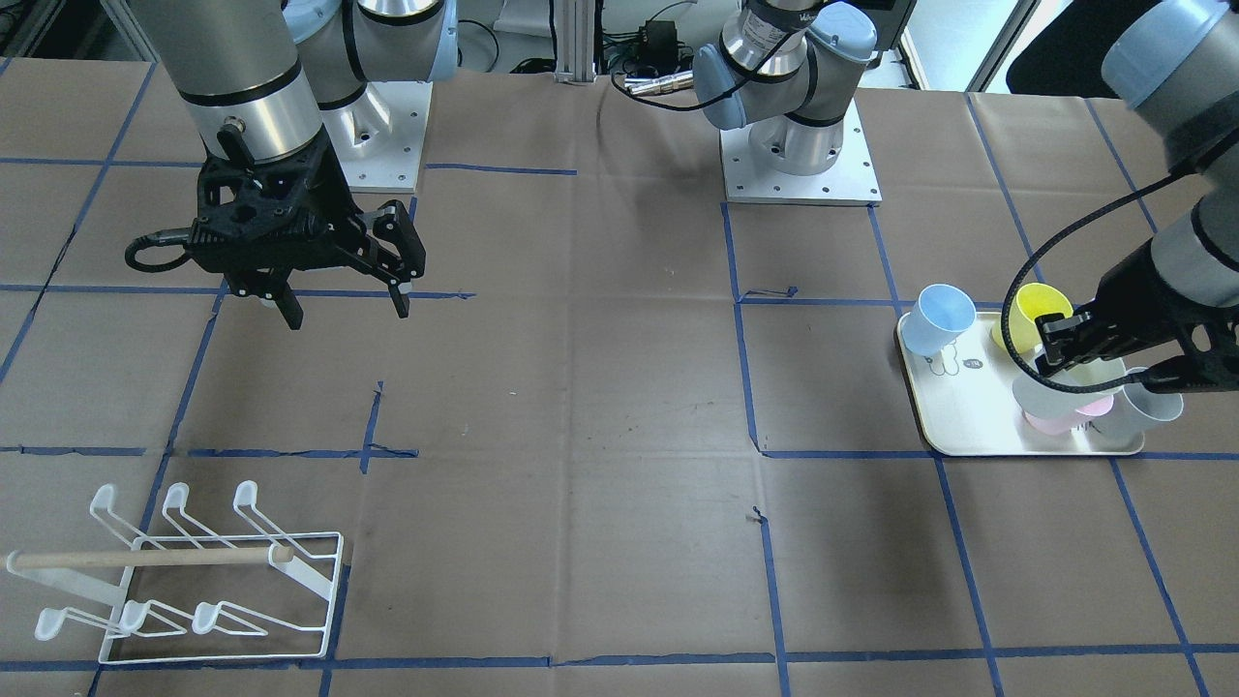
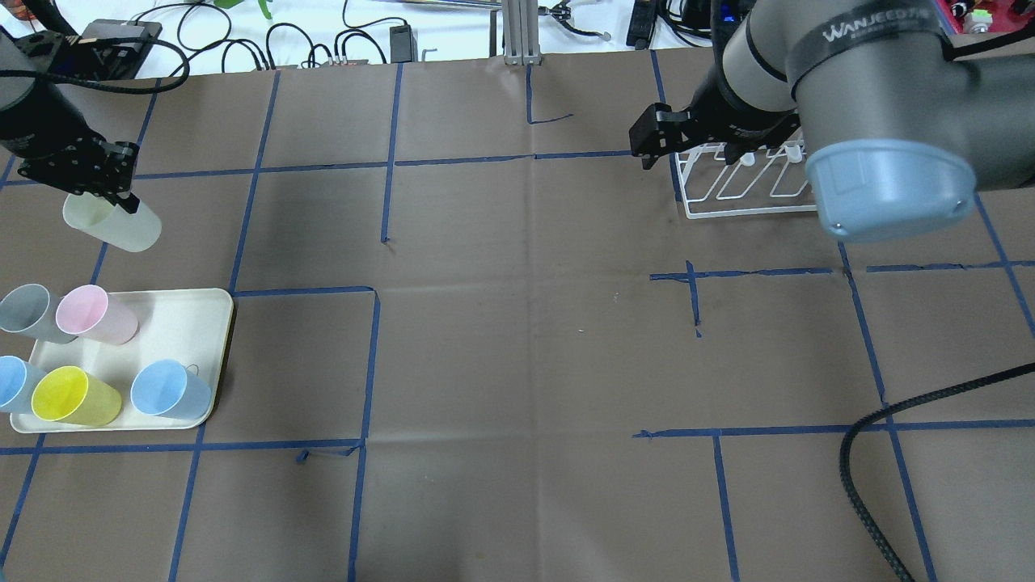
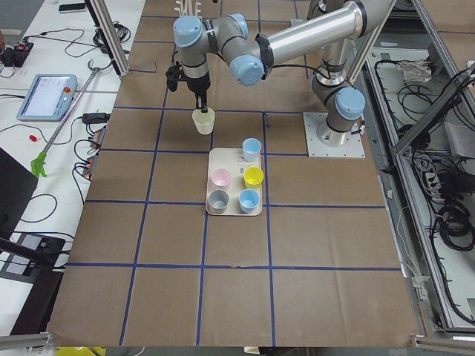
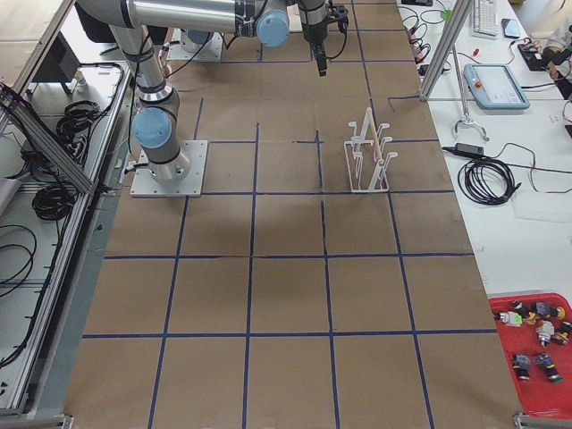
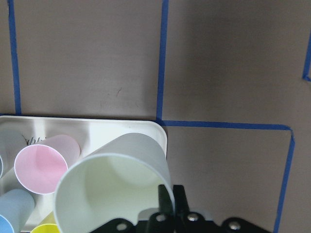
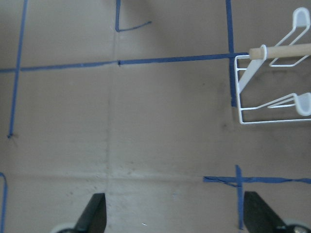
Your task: Transfer IKEA cup to right arm and place on rack
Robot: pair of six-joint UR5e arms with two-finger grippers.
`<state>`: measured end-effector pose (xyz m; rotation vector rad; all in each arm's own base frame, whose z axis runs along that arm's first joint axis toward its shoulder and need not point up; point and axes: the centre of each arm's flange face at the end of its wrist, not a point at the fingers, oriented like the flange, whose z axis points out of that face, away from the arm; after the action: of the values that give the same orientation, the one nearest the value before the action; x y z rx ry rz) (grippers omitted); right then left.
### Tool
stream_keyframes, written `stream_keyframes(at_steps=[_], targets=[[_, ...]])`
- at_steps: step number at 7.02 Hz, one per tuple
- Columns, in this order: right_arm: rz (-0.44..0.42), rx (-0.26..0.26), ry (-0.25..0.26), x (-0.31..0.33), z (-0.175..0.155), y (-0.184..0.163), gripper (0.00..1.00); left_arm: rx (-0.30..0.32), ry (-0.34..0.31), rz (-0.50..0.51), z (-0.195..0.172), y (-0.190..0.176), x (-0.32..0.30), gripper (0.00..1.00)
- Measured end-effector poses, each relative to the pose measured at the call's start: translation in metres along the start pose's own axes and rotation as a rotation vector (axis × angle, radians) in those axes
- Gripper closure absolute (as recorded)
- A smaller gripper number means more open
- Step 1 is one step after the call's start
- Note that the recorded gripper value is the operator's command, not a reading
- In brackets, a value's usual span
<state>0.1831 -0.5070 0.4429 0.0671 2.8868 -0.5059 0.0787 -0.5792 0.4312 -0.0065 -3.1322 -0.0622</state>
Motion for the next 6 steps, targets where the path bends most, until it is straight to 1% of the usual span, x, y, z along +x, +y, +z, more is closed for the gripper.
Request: stream_keyframes(at_steps=[1,2,3,4,5,6], targets=[[0.135,0.032,-0.087,-0.006,0.004,0.002,0.00,0.043,0.002,0.042,-0.002,-0.011,0.020,1.00],[0.267,0.041,-0.178,-0.013,0.008,0.006,0.00,0.114,0.015,0.091,-0.001,-0.023,0.041,1.00],[0.395,0.050,-0.268,-0.018,0.014,0.013,0.00,0.194,0.043,0.142,0.002,-0.034,0.059,1.00],[0.519,0.059,-0.361,-0.021,0.021,0.024,0.00,0.282,0.081,0.196,0.008,-0.040,0.075,1.00],[0.642,0.070,-0.452,-0.023,0.028,0.038,0.00,0.382,0.118,0.251,0.021,-0.041,0.090,1.00],[0.763,0.080,-0.526,-0.023,0.033,0.053,0.00,0.504,0.153,0.303,0.038,-0.038,0.106,1.00]])
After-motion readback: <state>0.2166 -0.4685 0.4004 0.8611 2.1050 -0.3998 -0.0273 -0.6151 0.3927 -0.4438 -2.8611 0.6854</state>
